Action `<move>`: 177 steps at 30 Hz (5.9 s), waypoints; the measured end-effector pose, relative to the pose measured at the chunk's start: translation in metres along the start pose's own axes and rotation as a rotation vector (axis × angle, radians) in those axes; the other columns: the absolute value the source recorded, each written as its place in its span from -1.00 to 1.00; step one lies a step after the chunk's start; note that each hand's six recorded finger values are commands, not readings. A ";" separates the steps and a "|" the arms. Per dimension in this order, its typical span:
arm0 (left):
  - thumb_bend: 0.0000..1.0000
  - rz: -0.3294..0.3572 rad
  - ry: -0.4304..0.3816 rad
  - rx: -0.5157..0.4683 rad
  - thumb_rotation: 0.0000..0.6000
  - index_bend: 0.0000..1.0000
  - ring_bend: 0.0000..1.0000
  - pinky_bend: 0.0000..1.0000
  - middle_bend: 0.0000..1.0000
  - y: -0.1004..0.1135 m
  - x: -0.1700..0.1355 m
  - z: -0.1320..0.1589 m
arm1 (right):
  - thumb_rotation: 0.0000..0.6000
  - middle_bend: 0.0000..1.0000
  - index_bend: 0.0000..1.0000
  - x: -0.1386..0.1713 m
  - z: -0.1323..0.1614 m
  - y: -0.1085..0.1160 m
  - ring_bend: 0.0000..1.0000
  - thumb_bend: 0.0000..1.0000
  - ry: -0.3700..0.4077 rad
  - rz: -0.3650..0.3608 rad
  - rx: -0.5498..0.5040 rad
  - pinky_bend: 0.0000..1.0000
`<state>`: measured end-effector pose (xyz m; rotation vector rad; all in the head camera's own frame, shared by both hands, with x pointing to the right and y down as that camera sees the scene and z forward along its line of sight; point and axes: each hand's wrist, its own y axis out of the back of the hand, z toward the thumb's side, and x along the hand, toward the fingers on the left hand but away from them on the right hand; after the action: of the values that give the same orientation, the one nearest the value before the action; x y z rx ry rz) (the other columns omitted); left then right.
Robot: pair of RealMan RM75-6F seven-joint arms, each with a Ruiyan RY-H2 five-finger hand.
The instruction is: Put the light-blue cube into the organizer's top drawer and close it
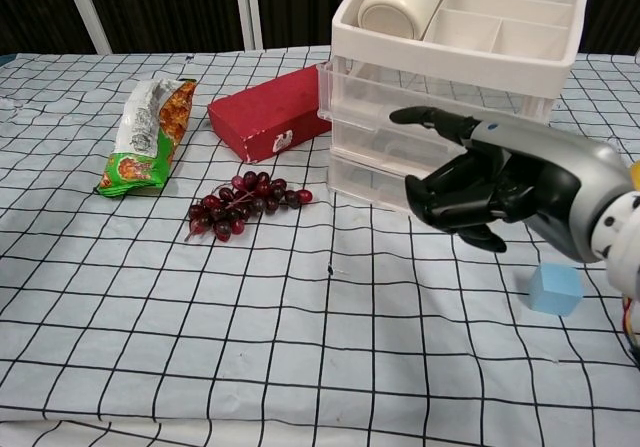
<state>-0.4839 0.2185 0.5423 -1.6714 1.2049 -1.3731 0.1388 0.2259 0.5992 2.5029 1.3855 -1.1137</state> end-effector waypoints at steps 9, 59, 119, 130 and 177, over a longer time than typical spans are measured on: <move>-0.97 -0.001 -0.004 0.002 1.00 -1.00 -1.00 -1.00 -1.00 -0.001 0.000 0.001 | 1.00 0.62 -0.87 0.004 0.015 0.037 0.75 0.22 0.051 -0.139 0.094 0.78; -0.97 -0.004 -0.013 -0.002 1.00 -1.00 -1.00 -1.00 -1.00 -0.003 0.000 0.005 | 1.00 0.62 -0.99 0.019 -0.011 0.040 0.75 -0.06 -0.043 -0.112 0.120 0.78; -0.97 -0.010 -0.029 -0.016 1.00 -1.00 -1.00 -1.00 -1.00 -0.005 0.003 0.009 | 1.00 0.62 -0.48 0.043 -0.143 0.063 0.76 -0.48 -0.301 -0.130 0.437 0.79; -0.97 -0.010 -0.025 -0.020 1.00 -1.00 -1.00 -1.00 -1.00 -0.004 0.003 0.008 | 1.00 0.63 -0.05 0.034 -0.160 0.063 0.78 -0.32 -0.356 -0.147 0.442 0.79; -0.97 -0.015 -0.030 -0.027 1.00 -1.00 -1.00 -1.00 -1.00 -0.006 0.002 0.011 | 1.00 0.65 0.37 0.050 0.026 0.081 0.80 -0.06 0.098 -0.164 0.301 0.79</move>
<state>-0.4722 0.2176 0.5459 -1.7165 1.2012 -1.3421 0.2025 0.2031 0.5272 2.7214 1.5802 -1.3377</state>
